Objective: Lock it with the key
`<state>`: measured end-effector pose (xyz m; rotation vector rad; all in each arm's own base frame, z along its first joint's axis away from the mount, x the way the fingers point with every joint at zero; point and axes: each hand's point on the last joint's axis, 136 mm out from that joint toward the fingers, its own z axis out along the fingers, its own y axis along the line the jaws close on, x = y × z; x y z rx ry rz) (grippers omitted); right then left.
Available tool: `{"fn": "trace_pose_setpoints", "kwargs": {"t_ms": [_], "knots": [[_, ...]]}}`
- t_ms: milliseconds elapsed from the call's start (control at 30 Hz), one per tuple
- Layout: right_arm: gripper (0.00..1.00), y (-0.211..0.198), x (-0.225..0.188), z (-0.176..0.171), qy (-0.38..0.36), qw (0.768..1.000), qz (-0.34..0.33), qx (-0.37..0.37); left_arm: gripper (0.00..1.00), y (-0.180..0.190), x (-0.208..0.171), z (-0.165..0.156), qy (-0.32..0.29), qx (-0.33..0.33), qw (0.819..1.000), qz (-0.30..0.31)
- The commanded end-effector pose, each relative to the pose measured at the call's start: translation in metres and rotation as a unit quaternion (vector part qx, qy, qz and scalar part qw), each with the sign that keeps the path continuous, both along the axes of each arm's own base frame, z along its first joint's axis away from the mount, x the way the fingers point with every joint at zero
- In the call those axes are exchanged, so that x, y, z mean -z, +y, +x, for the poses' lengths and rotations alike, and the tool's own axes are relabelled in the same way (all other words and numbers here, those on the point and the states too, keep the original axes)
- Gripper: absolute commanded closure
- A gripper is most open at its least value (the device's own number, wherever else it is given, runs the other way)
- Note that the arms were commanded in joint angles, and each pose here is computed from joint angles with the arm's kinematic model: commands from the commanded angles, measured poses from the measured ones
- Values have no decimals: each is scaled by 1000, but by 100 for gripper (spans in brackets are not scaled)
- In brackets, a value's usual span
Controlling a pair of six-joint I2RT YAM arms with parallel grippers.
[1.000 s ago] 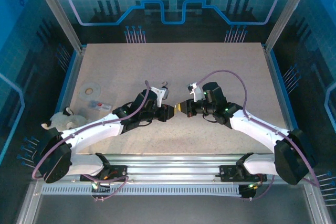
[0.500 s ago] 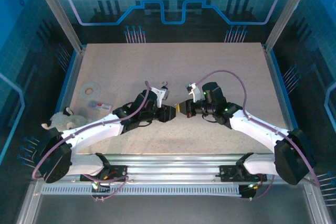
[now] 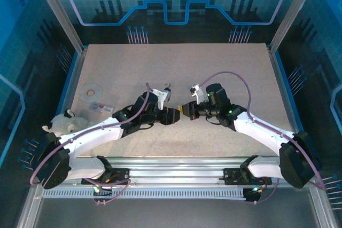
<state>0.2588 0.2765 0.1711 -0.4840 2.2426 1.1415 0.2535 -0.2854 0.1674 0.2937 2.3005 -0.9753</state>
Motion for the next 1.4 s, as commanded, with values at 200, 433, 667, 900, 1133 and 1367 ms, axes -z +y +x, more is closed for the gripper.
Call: {"fn": "trace_pose_setpoints", "kwargs": {"t_ms": [200,433,667,900,1133,1367], "knots": [[100,5,-16,-2,-9,999,38,-14,44,-2,-2,-11,-12,27,1000,-11],[100,4,-19,-2,-2,998,57,-18,45,-1,-1,-14,-10,33,999,-8],[100,8,-20,-4,4,997,65,-30,50,-3,-6,-12,-17,37,999,-7],[100,9,-19,-5,8,997,65,-34,58,-5,-10,-12,-21,41,999,-9],[100,9,-18,-5,10,997,64,-34,68,-4,-11,-13,-24,43,999,-10],[100,10,-17,-5,13,997,65,-35,77,-3,-12,-16,-26,46,999,-14]]}}
